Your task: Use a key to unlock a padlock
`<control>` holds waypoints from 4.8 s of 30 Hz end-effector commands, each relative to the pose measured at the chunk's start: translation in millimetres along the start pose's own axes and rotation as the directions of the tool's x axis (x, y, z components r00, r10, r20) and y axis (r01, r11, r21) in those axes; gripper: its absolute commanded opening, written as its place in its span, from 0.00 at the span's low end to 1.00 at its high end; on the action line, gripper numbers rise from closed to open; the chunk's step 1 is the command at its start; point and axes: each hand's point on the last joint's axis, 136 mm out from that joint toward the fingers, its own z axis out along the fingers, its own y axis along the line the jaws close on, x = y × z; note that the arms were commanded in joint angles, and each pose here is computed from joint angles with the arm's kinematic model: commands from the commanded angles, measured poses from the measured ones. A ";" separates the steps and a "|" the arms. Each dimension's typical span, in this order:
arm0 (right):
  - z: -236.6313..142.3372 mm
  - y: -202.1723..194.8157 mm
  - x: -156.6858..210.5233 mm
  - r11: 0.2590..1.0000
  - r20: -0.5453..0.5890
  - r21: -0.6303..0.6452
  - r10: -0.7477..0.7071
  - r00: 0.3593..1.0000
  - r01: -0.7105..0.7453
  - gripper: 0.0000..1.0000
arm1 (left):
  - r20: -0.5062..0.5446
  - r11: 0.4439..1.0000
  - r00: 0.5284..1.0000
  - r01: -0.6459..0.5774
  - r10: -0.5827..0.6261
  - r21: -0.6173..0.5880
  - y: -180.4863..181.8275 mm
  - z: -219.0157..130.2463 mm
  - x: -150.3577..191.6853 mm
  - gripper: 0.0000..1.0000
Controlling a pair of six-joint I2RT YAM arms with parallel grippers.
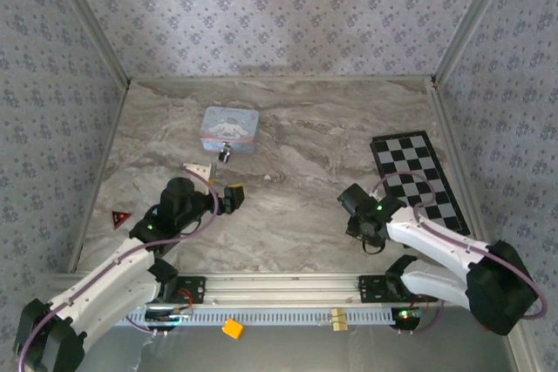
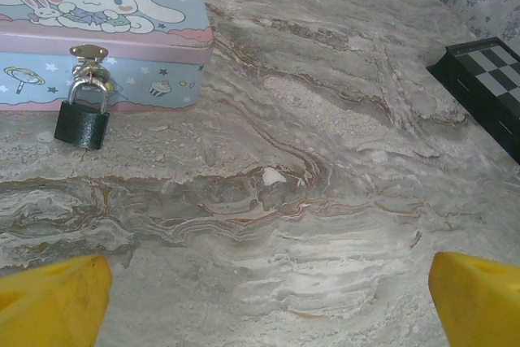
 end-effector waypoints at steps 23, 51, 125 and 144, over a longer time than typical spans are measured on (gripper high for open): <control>13.2 -5.9 2.0 1.000 0.019 0.028 0.003 1.000 -0.003 0.05 | 0.014 1.000 1.000 -0.003 0.004 -0.026 4.5 2.9 -0.9 1.00; -154.2 191.0 -52.2 0.600 0.533 -0.633 -0.121 0.837 0.489 0.00 | -0.184 0.863 0.983 0.102 -0.010 0.495 -159.4 43.6 -19.3 0.83; -235.9 171.8 -42.9 0.037 0.654 -0.751 0.183 0.734 0.660 0.78 | -0.107 0.722 0.987 0.162 -0.122 0.673 -187.3 25.3 -81.9 0.00; -241.0 189.1 -28.8 -0.123 0.598 -0.788 0.078 0.798 0.603 0.47 | -0.142 0.641 0.990 0.112 -0.005 0.759 -214.9 11.9 -74.6 0.00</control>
